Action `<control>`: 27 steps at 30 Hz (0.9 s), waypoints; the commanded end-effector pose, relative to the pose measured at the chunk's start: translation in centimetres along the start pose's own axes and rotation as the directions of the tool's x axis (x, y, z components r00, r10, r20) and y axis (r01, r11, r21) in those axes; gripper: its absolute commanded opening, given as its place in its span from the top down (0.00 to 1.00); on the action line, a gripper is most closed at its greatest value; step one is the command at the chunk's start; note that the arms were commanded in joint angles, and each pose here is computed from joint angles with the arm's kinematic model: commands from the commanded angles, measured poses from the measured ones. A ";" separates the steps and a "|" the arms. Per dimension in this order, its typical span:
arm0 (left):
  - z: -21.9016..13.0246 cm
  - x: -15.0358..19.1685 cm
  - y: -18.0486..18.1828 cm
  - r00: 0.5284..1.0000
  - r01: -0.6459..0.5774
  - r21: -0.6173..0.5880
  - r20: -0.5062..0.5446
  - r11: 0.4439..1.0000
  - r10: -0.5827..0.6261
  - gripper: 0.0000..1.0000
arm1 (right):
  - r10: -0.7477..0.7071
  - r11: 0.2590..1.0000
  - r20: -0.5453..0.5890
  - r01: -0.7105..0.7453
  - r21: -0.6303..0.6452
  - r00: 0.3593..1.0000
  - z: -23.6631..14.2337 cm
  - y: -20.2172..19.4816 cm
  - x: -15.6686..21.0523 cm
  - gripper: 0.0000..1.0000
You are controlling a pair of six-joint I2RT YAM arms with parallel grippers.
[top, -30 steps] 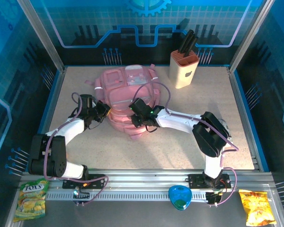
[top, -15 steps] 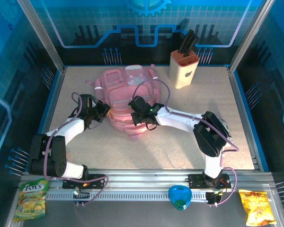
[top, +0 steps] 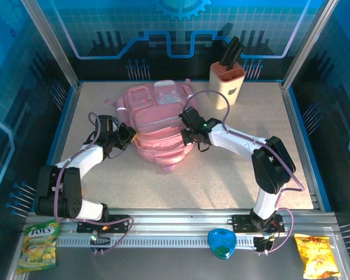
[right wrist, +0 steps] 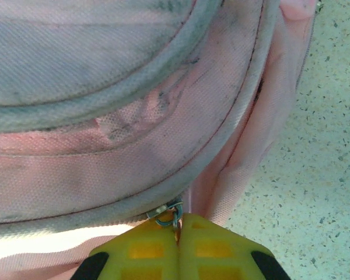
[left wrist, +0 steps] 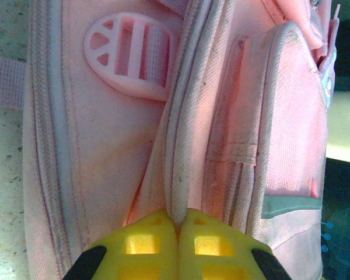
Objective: Pack the student bag
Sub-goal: Zip the student bag at the top-center of the table.
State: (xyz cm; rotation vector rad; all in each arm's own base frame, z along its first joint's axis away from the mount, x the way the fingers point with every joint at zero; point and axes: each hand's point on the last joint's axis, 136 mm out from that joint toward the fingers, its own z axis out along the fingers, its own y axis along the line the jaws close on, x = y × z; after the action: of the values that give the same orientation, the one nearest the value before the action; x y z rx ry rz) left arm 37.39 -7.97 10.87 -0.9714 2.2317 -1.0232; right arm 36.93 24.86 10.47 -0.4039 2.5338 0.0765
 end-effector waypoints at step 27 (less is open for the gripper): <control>-6.3 -1.6 -0.8 0.983 0.149 -0.075 0.119 0.986 -0.140 0.57 | -0.060 0.868 0.038 0.071 -0.491 0.997 -2.6 17.3 0.7 1.00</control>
State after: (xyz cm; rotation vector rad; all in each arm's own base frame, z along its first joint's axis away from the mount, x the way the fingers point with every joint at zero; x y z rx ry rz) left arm 36.87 -3.56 17.61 -1.0911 2.0860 -0.9084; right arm 29.10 38.77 10.03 -0.6951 2.5114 0.6149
